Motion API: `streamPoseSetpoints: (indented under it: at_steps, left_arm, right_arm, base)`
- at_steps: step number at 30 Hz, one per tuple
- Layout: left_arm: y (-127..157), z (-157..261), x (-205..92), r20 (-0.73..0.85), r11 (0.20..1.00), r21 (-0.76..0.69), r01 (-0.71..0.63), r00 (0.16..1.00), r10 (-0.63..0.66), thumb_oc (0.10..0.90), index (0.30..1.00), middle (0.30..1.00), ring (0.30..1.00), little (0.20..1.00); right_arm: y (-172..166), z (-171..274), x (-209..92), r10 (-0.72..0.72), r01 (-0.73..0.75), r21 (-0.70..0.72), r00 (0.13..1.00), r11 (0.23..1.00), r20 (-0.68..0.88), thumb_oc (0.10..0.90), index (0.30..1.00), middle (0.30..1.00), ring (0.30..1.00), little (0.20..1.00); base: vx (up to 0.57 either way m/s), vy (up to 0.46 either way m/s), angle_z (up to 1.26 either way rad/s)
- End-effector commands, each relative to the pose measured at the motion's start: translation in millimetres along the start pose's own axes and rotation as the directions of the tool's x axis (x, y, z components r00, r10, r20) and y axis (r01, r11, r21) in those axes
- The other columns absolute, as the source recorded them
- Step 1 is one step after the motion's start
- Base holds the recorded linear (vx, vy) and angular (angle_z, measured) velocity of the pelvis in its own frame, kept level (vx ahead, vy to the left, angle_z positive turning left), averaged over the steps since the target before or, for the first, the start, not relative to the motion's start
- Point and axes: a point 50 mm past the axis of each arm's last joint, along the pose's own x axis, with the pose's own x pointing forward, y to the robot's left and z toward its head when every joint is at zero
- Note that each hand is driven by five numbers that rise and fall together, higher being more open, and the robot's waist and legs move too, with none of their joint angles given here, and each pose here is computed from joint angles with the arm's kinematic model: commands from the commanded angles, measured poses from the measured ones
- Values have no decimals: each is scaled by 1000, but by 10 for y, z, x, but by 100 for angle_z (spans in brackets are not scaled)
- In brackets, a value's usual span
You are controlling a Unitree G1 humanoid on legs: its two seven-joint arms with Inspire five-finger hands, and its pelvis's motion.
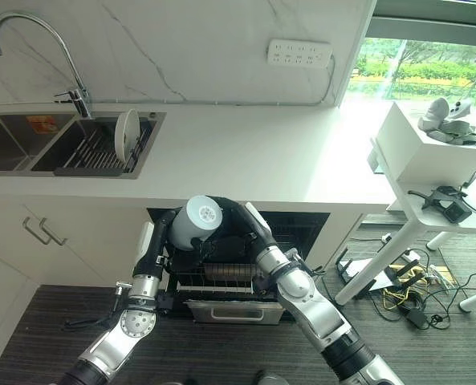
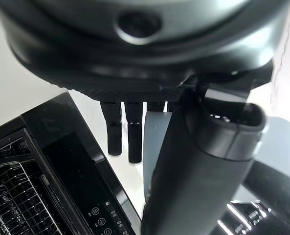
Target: Place the dishes in the dishwasher.
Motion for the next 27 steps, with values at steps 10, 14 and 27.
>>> streamPoseSetpoints:
  at_steps: [10,14,27]
  left_arm:
    - [-77,465,177,245,1000,-25,7,970,0,800,900,900,900,900]
    - [13,434,181,221,998,-27,-64,973,69,800,900,900,900,900]
    - [28,376,183,202,992,43,115,972,-122,800,900,900,900,900]
  right_arm:
    - [-268,843,-68,-310,204,253,800,946,513,400,300,300,300,300]
    - [-447,770,-253,-407,283,306,762,909,503,400,300,300,300,300]
    - [-661,529,-416,-466,369,295,782,882,414,400,300,300,300,300]
  base:
    - [0,0,0]
    - [-7,6,-2]
    - [10,10,-4]
